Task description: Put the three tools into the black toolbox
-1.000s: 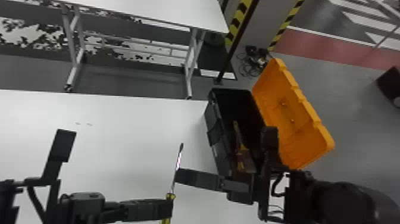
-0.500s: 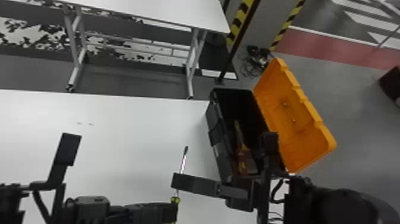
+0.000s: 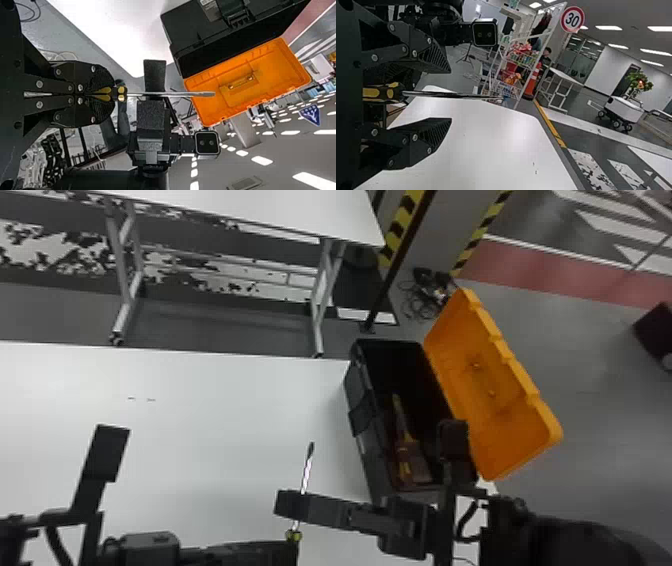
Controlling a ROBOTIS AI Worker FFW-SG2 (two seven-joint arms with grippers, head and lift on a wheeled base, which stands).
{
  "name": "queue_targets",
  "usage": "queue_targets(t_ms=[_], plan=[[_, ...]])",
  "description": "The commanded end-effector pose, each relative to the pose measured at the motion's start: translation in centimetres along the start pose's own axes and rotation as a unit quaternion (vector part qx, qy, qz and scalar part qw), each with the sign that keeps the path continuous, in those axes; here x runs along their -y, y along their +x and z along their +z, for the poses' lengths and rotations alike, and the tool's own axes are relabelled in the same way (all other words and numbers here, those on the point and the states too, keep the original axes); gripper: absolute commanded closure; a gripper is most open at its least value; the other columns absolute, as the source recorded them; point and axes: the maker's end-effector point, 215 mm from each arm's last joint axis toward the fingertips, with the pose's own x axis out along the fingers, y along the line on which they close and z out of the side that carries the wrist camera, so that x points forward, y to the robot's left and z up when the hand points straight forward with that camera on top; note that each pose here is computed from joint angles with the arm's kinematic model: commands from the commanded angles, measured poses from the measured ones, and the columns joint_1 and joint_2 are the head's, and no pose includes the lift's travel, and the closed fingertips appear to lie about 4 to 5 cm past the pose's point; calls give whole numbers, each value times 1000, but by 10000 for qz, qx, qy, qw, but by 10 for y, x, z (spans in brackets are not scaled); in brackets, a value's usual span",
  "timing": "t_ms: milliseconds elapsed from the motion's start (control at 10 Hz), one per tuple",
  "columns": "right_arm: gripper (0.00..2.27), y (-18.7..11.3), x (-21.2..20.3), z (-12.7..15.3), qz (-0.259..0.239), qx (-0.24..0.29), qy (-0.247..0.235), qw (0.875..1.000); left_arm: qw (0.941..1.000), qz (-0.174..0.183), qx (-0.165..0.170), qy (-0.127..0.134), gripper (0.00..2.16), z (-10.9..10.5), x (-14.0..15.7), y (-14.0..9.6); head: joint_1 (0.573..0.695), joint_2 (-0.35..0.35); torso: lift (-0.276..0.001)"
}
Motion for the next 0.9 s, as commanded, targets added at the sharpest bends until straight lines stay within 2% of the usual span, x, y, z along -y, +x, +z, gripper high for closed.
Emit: queue_targets(t_ms=[0,600,800], plan=[[2243,-1,-2,-3,-32,-13,-9,10000,10000,27,22,3,1922,0,0,-3,695,-333,-51],[2243,-2,-2,0,7,17,-5,10000,10000,14,70,-16,1895,-1,2,-4,695,-324,-51],[2243,-3,-4,0,60,21,0,10000,9999,-57,111,-10,-1,3,4,-7,695,-328,-51]])
